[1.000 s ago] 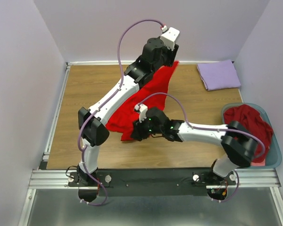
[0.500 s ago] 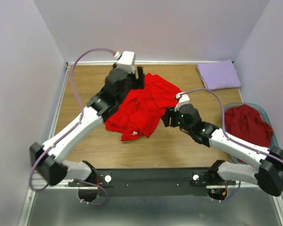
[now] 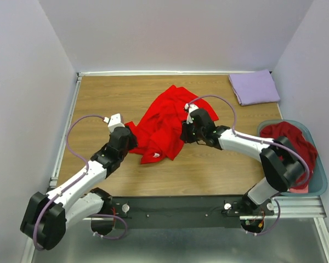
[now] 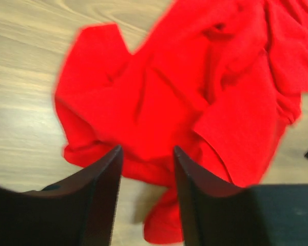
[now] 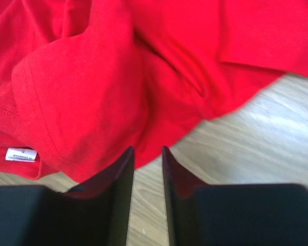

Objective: Fold and stack the t-shirts
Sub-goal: Flatten the tshirt out

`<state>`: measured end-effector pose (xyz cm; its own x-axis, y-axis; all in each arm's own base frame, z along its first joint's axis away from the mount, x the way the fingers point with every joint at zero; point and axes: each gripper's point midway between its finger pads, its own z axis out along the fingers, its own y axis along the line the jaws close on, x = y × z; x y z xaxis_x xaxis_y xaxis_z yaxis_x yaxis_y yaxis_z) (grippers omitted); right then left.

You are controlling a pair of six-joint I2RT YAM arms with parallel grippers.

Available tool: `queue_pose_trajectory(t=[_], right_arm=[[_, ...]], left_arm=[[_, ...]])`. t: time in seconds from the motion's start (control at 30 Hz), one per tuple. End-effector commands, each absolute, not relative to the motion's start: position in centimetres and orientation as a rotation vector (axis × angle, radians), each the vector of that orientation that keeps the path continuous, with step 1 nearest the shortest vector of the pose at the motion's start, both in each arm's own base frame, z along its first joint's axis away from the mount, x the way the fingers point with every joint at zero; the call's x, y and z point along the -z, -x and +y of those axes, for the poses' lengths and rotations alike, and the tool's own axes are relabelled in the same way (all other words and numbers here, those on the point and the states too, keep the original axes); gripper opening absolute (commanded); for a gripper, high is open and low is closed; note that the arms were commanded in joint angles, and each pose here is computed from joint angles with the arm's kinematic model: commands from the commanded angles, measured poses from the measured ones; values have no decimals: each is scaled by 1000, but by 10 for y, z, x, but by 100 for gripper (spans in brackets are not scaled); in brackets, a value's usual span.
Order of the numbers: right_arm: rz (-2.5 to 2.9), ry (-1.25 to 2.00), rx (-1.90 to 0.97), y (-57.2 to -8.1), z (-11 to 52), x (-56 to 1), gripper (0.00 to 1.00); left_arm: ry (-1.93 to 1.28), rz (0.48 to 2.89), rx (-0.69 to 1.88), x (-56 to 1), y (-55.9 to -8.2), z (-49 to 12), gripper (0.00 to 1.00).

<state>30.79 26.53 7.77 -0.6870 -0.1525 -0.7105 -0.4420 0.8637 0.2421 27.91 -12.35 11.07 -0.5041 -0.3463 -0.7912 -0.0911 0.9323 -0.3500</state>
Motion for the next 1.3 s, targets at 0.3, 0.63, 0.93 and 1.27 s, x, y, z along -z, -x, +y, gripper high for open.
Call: queue_pose_trajectory(t=[0.3,0.63,0.93,1.27], right_arm=[[2472,525,-621,-301,293,-24,23],[2684,529,-579,-248,258,13,20],[2876,657,-826,-160,239,5,20],[2938,814,-1061,-114,265,-6,17]], left_arm=[[423,2174,369,-67,-335,-127,20],[432,2298,357,-36,-380,-111,11],[344,2356,364,-35,-450,-107,3],[273,2386,275,-35,-535,-108,3]])
